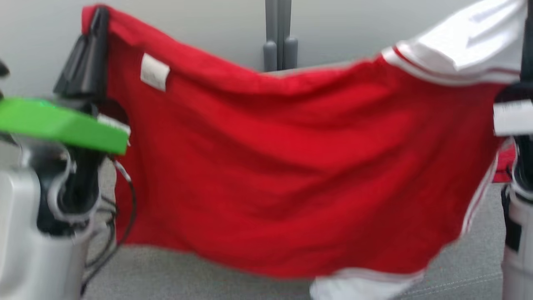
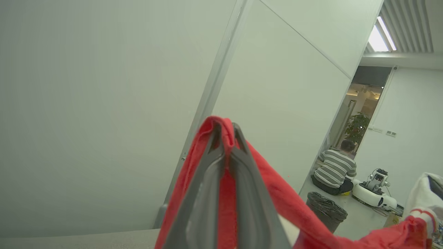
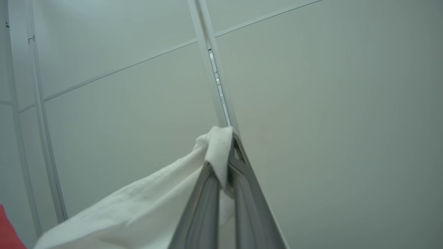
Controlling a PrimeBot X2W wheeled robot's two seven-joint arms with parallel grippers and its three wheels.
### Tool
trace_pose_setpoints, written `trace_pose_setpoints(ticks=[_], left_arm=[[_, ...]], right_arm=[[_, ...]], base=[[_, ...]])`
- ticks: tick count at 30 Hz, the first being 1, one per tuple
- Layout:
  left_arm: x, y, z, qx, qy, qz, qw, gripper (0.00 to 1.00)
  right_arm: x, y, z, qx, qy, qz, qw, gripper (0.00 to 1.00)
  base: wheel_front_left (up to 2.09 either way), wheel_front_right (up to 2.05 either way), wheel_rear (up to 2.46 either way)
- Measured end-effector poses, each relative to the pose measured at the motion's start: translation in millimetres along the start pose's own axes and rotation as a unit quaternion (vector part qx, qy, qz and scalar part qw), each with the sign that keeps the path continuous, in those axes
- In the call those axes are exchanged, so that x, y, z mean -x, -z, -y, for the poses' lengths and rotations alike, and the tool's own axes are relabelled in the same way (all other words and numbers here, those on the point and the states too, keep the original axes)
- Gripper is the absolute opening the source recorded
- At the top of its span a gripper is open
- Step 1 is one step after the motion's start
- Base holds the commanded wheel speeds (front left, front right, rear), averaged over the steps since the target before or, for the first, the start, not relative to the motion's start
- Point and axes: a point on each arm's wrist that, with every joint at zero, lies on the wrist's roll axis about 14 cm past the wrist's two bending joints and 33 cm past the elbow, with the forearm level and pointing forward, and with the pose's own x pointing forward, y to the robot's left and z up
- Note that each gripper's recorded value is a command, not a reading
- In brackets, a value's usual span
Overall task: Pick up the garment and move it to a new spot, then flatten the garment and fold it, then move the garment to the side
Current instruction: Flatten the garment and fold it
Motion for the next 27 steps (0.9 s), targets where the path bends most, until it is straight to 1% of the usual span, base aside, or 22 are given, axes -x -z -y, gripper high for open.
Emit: trace_pose_setpoints(ticks=[4,7,9,10,11,12,13,15,17,19,21,24,27], left_arm=[[-43.5,12.1,-41.8,-0.051,-0.041,-0.046,0.997,0.00],[-75.1,16.6,-77.6,-0.111,-0.079,-0.074,0.988,0.00],[-95.4,4.2,-98.6,-0.152,-0.106,-0.063,0.981,0.00],[-106.7,-8.4,-101.5,-0.174,-0.111,-0.044,0.978,0.00],[-106.7,-8.4,-101.5,-0.174,-0.111,-0.044,0.978,0.00],[-118.6,-24.6,-100.0,-0.192,-0.110,-0.015,0.975,0.00],[-131.4,-45.3,-89.7,-0.211,-0.098,0.027,0.972,0.00],[-152.0,-80.1,-62.8,-0.215,-0.069,0.108,0.968,0.00],[-166.2,-83.5,-46.0,-0.219,-0.041,0.134,0.966,0.00],[-175.6,-59.2,-50.1,-0.218,-0.030,0.116,0.969,0.00],[-180.0,-28.0,-69.6,-0.221,-0.037,0.080,0.971,0.00],[-179.4,14.8,-108.7,-0.214,-0.064,0.036,0.974,0.00],[-164.1,75.9,-157.4,-0.205,-0.099,-0.030,0.973,0.00]], right_arm=[[-52.6,24.4,-2.9,0.008,-0.016,-0.016,1.000,0.00],[-94.8,37.8,-7.3,0.021,-0.023,-0.015,0.999,0.00],[-119.0,39.6,-10.7,0.036,-0.025,-0.004,0.999,0.00],[-129.0,36.9,-14.4,0.049,-0.029,0.005,0.998,0.00],[-129.0,36.9,-14.4,0.049,-0.029,0.005,0.998,0.00],[-138.3,31.7,-17.3,0.062,-0.032,0.019,0.997,0.00],[-147.1,21.7,-20.6,0.074,-0.035,0.039,0.996,0.00],[-159.7,0.4,-22.6,0.091,-0.036,0.075,0.992,0.00],[-167.2,-5.0,-20.0,0.105,-0.034,0.084,0.990,0.00],[-168.0,15.0,-13.2,0.108,-0.031,0.062,0.992,0.00],[-164.4,46.7,-7.0,0.105,-0.029,0.027,0.994,0.00],[-151.6,103.2,1.7,0.094,-0.028,-0.033,0.995,0.00],[-124.3,171.2,21.1,0.078,-0.014,-0.109,0.991,0.00]], base=[[0.00,0.00,0.00],[0.00,0.00,0.00],[0.00,0.00,0.00],[0.00,0.00,0.00],[0.00,0.00,0.00],[0.00,0.00,0.00],[0.00,0.00,0.00],[0.00,0.00,0.00],[0.00,0.00,0.00],[0.00,0.00,0.00],[0.00,0.00,0.00],[0.00,0.00,0.00],[0.00,0.00,0.00]])
